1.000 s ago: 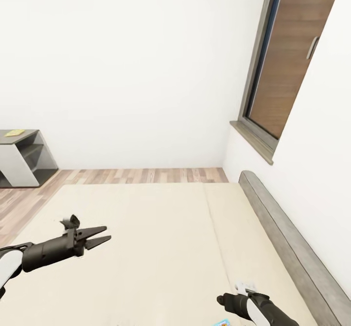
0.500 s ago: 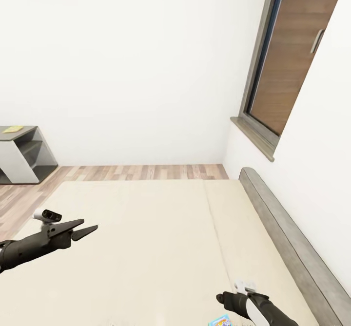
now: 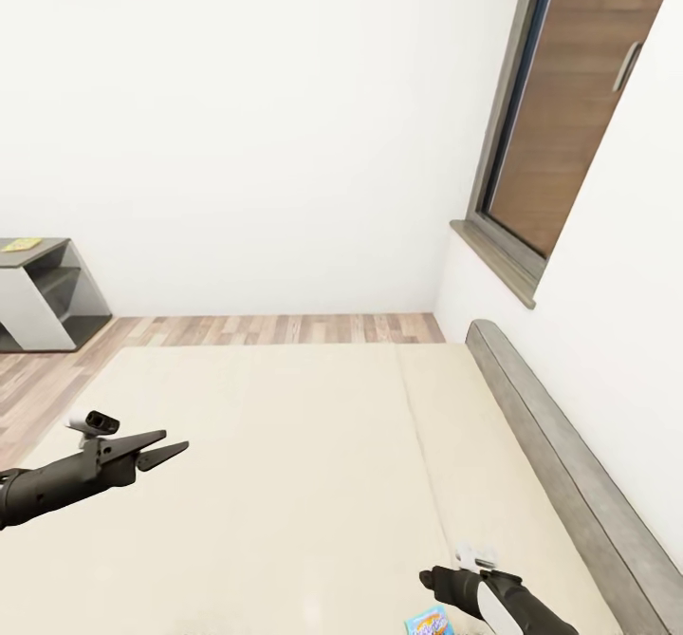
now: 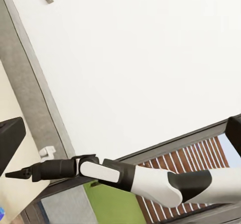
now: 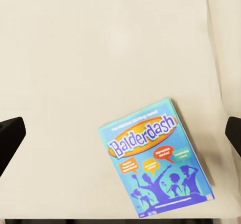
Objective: Put all the toys in the child's room - the three board games (two on the bed and one on the table), the two jigsaw puzzles on the table, and the tennis ball on the table - inside the toy box on the table in the child's room.
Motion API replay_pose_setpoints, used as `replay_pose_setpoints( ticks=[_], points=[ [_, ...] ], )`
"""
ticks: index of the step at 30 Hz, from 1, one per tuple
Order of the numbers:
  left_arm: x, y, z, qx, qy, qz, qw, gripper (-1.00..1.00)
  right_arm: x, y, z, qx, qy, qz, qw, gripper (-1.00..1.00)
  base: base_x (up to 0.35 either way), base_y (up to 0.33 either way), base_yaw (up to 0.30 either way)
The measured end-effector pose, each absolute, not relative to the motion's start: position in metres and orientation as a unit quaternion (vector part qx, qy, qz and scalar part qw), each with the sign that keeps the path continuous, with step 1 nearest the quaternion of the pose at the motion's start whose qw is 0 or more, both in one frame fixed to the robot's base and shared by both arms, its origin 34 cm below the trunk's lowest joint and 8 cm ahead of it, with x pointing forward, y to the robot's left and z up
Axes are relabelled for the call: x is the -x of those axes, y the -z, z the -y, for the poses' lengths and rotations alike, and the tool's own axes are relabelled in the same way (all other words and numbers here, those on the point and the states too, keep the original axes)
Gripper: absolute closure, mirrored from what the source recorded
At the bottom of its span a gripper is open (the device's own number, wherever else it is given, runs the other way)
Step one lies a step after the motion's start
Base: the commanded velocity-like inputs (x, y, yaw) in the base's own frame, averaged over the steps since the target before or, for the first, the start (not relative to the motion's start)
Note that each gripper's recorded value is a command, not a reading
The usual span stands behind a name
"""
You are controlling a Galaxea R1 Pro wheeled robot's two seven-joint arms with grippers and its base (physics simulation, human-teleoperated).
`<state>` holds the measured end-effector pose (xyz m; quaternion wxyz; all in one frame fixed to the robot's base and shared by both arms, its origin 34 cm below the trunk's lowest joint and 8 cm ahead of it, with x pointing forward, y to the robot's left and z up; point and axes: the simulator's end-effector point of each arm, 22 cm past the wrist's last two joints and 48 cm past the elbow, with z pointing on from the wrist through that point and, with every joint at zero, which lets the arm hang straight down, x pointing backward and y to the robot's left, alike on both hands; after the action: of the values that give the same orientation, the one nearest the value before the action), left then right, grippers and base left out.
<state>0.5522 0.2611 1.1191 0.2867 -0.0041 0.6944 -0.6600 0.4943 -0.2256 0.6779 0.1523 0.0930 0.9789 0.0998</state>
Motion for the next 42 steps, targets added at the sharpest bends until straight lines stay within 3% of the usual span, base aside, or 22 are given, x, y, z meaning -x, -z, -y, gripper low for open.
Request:
replay_pose_setpoints(
  ticks=[42],
  points=[
    [-0.558, -1.085, -0.244, 0.032, 0.673, -0.693, 0.258, -1.00, -0.470, -0.651, 0.227, -0.098, -0.095, -0.984, 0.117, -1.00, 0.000, 0.000, 0.000]
  ],
)
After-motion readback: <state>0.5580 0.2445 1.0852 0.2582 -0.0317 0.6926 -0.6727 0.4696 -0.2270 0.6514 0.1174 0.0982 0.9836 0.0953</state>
